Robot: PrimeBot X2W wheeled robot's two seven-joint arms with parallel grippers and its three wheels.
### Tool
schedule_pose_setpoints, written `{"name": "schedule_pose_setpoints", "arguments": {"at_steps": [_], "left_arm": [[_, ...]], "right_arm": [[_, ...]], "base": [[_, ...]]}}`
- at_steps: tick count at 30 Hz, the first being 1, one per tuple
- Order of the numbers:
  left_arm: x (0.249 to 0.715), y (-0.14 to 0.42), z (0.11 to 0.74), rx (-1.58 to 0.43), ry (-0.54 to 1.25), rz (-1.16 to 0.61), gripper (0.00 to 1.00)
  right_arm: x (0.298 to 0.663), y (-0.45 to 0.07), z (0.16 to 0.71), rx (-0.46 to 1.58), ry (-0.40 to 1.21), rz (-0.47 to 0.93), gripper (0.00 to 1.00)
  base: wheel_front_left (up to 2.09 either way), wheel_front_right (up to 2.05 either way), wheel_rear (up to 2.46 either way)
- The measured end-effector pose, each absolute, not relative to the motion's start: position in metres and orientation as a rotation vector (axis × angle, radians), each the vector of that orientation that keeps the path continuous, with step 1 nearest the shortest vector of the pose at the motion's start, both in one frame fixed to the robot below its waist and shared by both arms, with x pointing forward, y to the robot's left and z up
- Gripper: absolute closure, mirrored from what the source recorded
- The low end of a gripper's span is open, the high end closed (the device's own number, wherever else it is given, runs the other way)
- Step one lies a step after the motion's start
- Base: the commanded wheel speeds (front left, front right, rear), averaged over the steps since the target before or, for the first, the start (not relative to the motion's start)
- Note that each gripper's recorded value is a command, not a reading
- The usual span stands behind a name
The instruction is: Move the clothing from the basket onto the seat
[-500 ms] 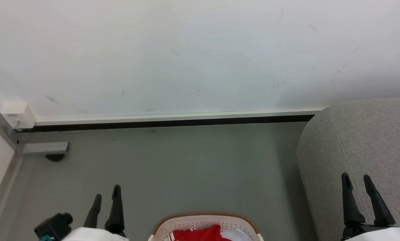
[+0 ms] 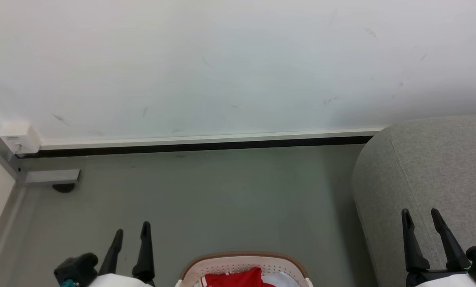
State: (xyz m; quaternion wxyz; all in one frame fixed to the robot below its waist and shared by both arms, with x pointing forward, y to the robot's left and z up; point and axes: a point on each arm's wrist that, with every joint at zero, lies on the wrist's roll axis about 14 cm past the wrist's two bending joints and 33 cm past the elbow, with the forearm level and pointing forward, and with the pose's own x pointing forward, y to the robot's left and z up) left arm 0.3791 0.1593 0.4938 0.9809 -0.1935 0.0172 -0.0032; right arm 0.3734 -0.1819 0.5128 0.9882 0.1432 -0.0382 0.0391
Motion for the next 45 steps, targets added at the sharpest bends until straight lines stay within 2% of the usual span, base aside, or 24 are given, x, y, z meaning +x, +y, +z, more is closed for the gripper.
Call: {"name": "schedule_pose_setpoints", "arguments": {"at_steps": [45], "left_arm": [[0.378,0.14,0.501,-0.042,-0.056,-0.106,0.0]], "right_arm": [[0.369,-0.195,0.502,0.072,-0.064,0.023,0.0]], "base": [[0.0,0.0,0.0]]}}
